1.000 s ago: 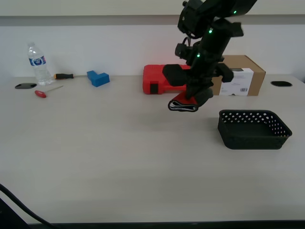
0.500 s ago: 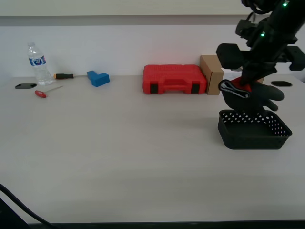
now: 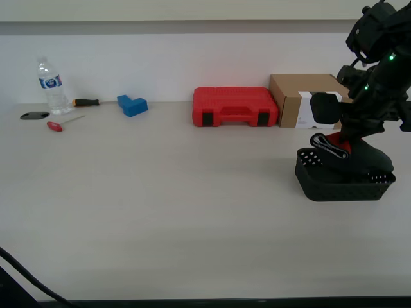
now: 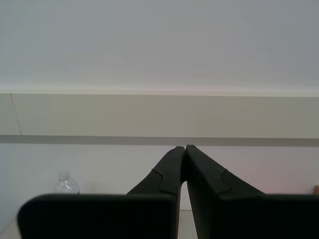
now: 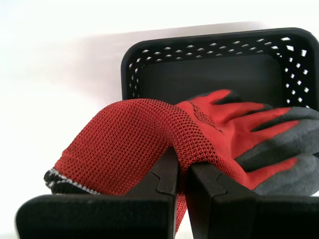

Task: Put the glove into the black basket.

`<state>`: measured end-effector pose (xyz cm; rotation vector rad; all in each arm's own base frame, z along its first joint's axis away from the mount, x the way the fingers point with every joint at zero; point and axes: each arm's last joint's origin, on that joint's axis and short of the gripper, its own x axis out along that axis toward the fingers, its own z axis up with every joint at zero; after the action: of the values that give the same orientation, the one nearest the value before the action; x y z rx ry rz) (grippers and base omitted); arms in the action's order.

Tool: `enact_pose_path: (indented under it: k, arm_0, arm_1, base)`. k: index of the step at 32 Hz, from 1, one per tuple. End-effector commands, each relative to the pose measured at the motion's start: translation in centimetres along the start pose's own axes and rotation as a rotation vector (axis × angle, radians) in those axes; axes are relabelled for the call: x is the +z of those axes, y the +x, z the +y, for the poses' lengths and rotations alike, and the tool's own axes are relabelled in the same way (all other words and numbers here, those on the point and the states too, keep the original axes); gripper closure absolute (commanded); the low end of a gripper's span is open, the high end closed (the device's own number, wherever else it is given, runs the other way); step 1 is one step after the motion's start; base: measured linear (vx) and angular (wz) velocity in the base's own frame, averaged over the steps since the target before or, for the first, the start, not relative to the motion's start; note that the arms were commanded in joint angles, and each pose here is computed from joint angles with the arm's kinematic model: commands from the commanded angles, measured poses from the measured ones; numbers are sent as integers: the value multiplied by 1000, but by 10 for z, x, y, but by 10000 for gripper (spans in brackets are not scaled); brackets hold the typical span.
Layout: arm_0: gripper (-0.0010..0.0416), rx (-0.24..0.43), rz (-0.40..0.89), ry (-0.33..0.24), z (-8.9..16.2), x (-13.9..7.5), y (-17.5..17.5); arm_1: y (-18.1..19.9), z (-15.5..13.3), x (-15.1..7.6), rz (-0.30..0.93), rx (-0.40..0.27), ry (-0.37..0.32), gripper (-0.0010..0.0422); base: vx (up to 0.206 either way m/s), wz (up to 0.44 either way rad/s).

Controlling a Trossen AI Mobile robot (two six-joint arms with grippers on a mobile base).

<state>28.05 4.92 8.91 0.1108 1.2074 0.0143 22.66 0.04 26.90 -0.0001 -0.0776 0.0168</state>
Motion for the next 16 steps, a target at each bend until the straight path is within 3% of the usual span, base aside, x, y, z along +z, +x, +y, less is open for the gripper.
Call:
enact_pose_path:
  k: [1,4,8,14,16]
  arm_0:
    - [403,3,-13,27,-2,1,8]
    - [396,18,-7,45,-6,2,10]
    - [318,22,-7,72,-14,3,11]
    - [202,23,-19,65,-14,4,11]
    - [194,23,-21,65,-14,5,11]
  arm_1:
    - [0,0,1,-6,1,0,412]
    - [0,0,0,-5,0,0,412]
    - [0,0,1,-6,1,0,412]
    - [0,0,1,-6,0,0,412]
    - [0,0,1,-5,0,0,412]
  base:
    - [0,0]
    - [0,0]
    - [0,0]
    - [0,0]
    - [0,0]
